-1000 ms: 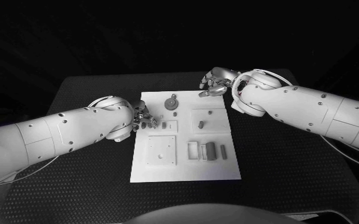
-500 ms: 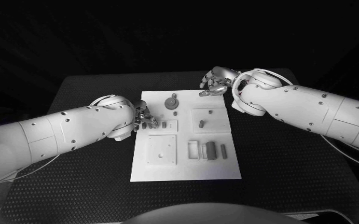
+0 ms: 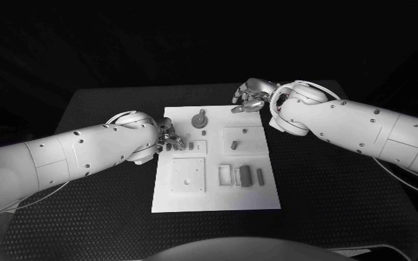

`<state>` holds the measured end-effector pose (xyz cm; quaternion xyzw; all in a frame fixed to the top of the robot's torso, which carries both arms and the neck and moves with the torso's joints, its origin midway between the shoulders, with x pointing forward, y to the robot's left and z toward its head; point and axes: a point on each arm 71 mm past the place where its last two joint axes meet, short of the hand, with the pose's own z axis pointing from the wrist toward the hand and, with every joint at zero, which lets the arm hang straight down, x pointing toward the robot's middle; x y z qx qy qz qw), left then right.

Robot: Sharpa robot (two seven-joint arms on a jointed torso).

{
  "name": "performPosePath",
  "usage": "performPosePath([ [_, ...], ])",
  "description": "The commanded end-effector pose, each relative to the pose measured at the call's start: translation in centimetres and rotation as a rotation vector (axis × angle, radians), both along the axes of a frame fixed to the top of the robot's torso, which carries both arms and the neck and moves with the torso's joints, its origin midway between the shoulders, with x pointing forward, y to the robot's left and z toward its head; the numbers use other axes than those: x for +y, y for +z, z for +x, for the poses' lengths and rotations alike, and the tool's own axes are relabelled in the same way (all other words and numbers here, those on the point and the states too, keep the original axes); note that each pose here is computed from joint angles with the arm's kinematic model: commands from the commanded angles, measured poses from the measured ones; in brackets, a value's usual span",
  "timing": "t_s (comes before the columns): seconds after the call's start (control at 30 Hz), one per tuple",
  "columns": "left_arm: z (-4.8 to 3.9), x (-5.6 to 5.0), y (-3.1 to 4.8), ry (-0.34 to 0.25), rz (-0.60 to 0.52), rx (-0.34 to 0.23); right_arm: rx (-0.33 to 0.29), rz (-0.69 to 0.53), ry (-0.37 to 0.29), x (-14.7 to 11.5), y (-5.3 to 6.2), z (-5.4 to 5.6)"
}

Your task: Assemble the parts on the task board

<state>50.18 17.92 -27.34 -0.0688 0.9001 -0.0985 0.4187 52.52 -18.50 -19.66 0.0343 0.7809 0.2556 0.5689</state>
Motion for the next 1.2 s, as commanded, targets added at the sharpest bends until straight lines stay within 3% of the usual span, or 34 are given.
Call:
performPosePath([
  [0.03, 0.00, -0.04, 0.03, -0.012, 0.011, 0.002, 0.007, -0.004, 0.008, 0.08, -0.07, -0.05],
  [1.2, 0.21, -0.20, 0.27, -0.022, 0.017, -0.049, 0.012, -0.007, 0.010, 0.16, -0.11, -0.06],
])
